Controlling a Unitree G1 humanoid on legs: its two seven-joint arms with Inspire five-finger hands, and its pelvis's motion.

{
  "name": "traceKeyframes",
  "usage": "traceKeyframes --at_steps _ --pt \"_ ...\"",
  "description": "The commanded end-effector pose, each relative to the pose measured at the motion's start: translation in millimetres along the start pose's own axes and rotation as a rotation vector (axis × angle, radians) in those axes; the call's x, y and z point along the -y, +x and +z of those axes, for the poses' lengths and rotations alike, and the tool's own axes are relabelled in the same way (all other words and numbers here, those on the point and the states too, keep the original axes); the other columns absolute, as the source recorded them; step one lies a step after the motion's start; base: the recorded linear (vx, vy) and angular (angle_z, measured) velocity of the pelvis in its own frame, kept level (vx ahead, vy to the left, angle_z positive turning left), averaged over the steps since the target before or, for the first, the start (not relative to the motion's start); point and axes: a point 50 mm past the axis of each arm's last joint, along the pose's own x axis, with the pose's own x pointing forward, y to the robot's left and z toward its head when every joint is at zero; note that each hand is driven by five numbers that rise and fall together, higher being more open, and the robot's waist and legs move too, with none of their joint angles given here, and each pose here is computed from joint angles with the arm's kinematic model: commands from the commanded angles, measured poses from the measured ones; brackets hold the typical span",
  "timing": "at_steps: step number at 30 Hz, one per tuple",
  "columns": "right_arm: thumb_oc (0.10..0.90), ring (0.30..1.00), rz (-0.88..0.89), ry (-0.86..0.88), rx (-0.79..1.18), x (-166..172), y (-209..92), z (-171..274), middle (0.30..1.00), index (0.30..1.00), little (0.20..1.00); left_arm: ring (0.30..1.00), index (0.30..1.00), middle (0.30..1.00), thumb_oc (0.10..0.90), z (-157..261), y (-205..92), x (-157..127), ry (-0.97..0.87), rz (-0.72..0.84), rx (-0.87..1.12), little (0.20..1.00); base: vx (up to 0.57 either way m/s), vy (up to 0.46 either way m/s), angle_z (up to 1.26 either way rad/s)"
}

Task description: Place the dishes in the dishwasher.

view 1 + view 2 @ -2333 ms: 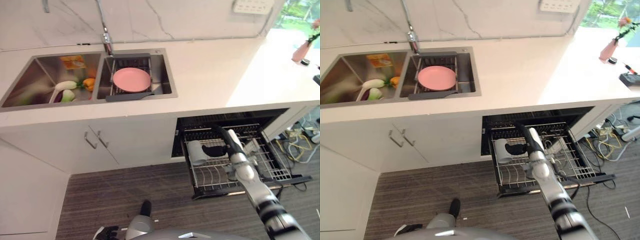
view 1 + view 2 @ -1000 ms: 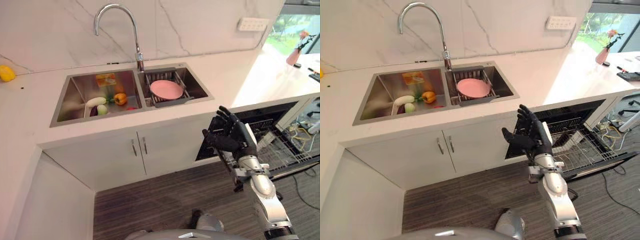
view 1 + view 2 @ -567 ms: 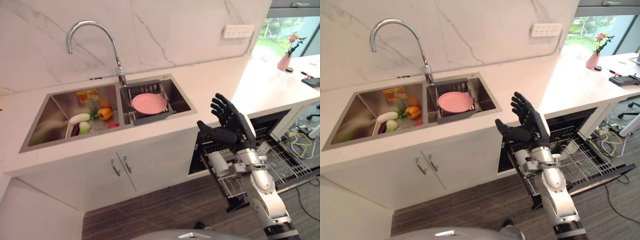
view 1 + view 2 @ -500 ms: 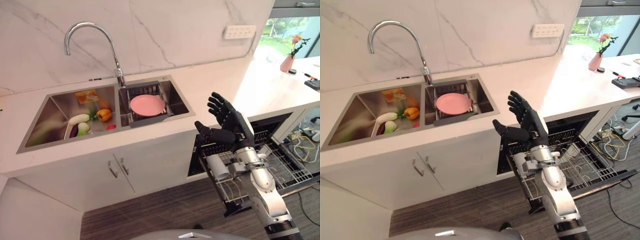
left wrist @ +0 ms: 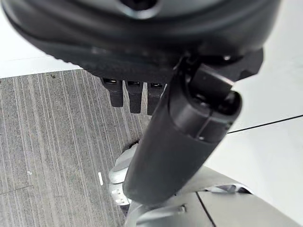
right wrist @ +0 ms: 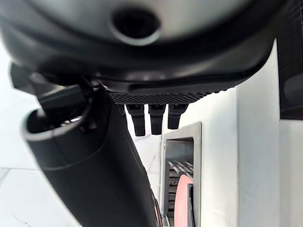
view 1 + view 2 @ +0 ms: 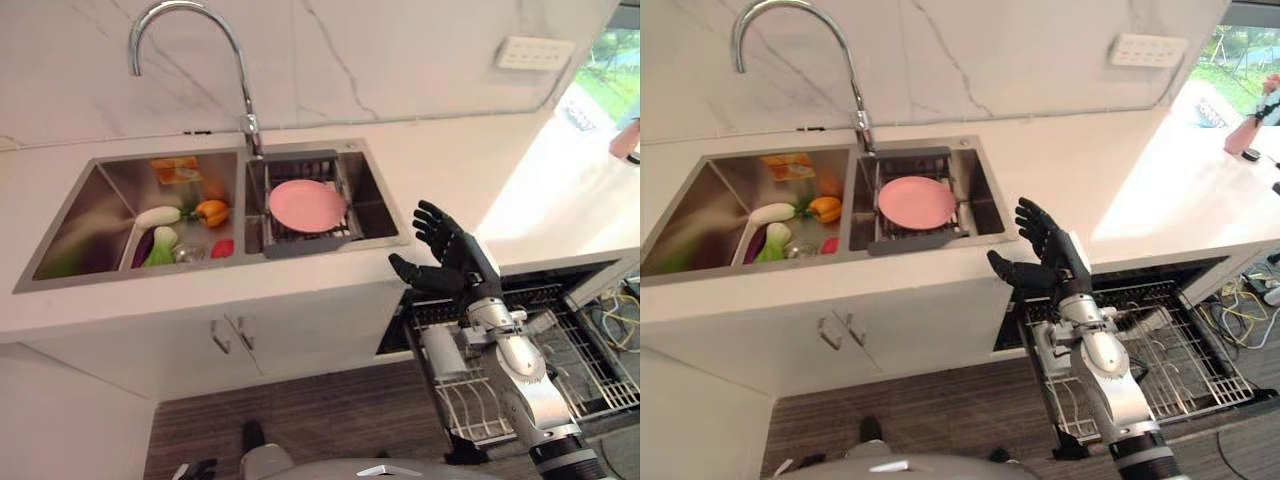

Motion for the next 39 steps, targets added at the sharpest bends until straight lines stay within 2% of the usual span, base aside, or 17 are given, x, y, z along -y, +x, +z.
traceKeyframes --at_steps 1,8,20,23,28,39 --pt "0.800 0.900 0.071 -0.011 0.317 -11.6 26.5 61.2 0.900 0.900 0.900 0.900 0.900 0.900 0.800 19.3 3.5 -5.2 0.055 0.003 0.067 0.900 0.11 0.656 0.11" --pt "0.800 0.900 0.084 0.005 0.340 -22.8 31.9 64.2 0.900 0.900 0.900 0.900 0.900 0.900 0.800 31.4 5.9 -19.0 0.084 0.064 0.086 0.900 0.07 0.290 0.23" --pt "0.800 0.900 0.078 -0.184 0.279 -13.3 27.8 56.0 0.900 0.900 0.900 0.900 0.900 0.900 0.800 25.0 5.9 -6.1 0.101 -0.013 0.045 0.900 0.09 -0.036 0.12" --pt "0.800 0.900 0.175 -0.286 0.252 -25.5 27.3 51.3 0.900 0.900 0.900 0.900 0.900 0.900 0.800 16.8 5.1 -4.2 0.084 -0.020 0.012 0.900 0.06 -0.108 -0.06" --pt "0.800 0.900 0.274 -0.299 0.195 -40.5 27.9 38.8 0.900 0.900 0.900 0.900 0.900 0.900 0.800 17.0 4.7 0.1 0.094 -0.036 0.017 0.900 0.02 -0.067 -0.07" --pt "0.800 0.900 0.324 -0.374 0.185 -57.7 43.7 34.9 0.900 0.900 0.900 0.900 0.900 0.900 0.800 25.5 5.1 9.2 0.137 -0.063 0.047 0.900 0.00 -0.031 0.03"
